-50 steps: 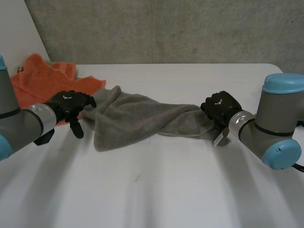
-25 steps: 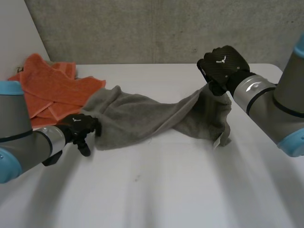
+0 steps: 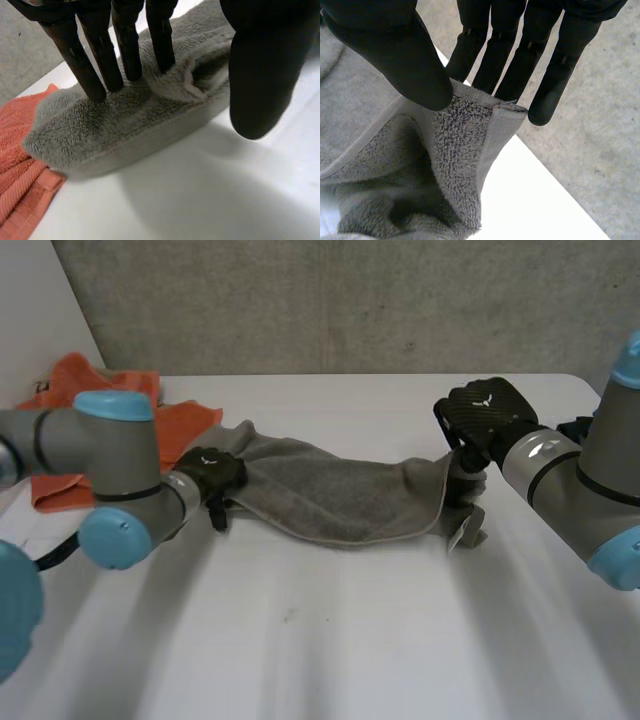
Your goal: Fold the laundry.
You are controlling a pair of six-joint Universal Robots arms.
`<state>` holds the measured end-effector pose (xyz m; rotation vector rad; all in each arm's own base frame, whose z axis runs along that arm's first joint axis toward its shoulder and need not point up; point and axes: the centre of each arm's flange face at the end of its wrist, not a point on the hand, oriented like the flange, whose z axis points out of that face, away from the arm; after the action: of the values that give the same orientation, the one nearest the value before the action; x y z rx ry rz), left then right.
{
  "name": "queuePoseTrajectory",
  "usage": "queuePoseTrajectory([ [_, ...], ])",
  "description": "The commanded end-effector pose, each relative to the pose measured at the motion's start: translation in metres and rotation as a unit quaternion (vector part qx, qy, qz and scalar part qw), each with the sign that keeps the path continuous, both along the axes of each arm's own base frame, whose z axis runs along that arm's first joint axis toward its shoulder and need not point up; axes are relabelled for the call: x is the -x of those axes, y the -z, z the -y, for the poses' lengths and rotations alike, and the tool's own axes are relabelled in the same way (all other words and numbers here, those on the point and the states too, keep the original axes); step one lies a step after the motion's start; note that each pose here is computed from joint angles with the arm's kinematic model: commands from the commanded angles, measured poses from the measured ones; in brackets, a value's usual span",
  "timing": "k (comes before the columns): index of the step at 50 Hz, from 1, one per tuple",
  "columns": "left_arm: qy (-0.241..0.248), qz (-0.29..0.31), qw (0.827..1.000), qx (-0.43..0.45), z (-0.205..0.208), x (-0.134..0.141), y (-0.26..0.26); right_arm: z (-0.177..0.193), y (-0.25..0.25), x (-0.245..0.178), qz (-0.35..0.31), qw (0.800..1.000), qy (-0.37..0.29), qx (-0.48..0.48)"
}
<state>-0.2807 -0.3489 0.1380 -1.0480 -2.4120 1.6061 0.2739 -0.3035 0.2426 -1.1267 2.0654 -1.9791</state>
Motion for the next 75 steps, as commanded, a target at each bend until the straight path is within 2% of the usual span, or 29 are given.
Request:
queuePoseTrajectory([
  [1,0.000,0.034,0.999,0.010,0.018,0.019,0.010,0.005,0.011,0.010,-0.005,1.000,0.012,-0.015],
  [12,-0.005,0.026,0.999,0.030,0.027,0.023,-0.005,0.013,0.018,0.020,-0.008,0.999,0.028,-0.015],
  [18,-0.018,0.003,0.999,0.036,0.012,0.009,-0.060,0.018,0.012,0.029,-0.019,0.999,0.038,-0.004],
  [23,0.002,-0.002,1.000,0.030,-0.018,-0.006,-0.107,0.015,-0.006,0.036,-0.058,0.997,0.039,0.029],
  [26,0.032,0.019,0.999,0.023,-0.044,-0.017,-0.132,0.005,-0.011,0.041,-0.113,0.993,0.030,0.032],
  [30,0.080,0.084,0.993,0.002,-0.076,-0.032,-0.144,-0.018,-0.001,0.049,-0.211,0.977,-0.003,-0.012],
  [33,0.113,0.159,0.981,-0.024,-0.090,-0.050,-0.135,-0.045,0.016,0.056,-0.296,0.951,-0.055,-0.074],
  [36,0.131,0.192,0.972,-0.039,-0.091,-0.057,-0.125,-0.049,0.021,0.055,-0.315,0.944,-0.069,-0.078],
  [41,0.147,0.226,0.960,-0.070,-0.074,-0.059,-0.086,-0.040,0.029,0.044,-0.288,0.954,-0.056,-0.058],
  [47,0.123,0.214,0.968,-0.045,-0.036,-0.050,-0.070,-0.015,0.042,0.035,-0.280,0.958,-0.030,-0.049],
  [51,0.093,0.182,0.979,0.017,-0.003,-0.040,-0.083,0.014,0.035,0.027,-0.258,0.966,0.007,-0.014],
  [55,0.059,0.133,0.981,0.131,0.031,-0.028,-0.120,0.049,0.001,0.010,-0.175,0.981,0.048,0.068],
  [57,0.035,0.090,0.971,0.217,0.048,-0.023,-0.155,0.069,-0.030,0.004,-0.107,0.983,0.072,0.130],
  [59,0.017,0.054,0.959,0.276,0.057,-0.022,-0.182,0.081,-0.056,0.000,-0.053,0.978,0.086,0.183],
  [60,0.000,0.012,0.943,0.333,0.062,-0.022,-0.210,0.090,-0.082,-0.001,0.000,0.967,0.099,0.234],
  [63,-0.021,-0.055,0.915,0.400,0.063,-0.024,-0.249,0.096,-0.119,0.001,0.079,0.943,0.114,0.303],
  [64,-0.030,-0.096,0.895,0.434,0.062,-0.026,-0.271,0.096,-0.140,0.002,0.126,0.923,0.121,0.342],
  [67,-0.033,-0.144,0.872,0.467,0.057,-0.027,-0.293,0.092,-0.166,0.005,0.183,0.893,0.126,0.391],
  [68,-0.032,-0.167,0.862,0.477,0.055,-0.028,-0.301,0.090,-0.176,0.006,0.205,0.878,0.126,0.415],
  [71,-0.031,-0.186,0.860,0.474,0.054,-0.029,-0.302,0.086,-0.178,0.005,0.208,0.874,0.125,0.422],
  [75,-0.038,-0.184,0.879,0.438,0.059,-0.033,-0.282,0.085,-0.161,0.003,0.183,0.891,0.113,0.400],
])
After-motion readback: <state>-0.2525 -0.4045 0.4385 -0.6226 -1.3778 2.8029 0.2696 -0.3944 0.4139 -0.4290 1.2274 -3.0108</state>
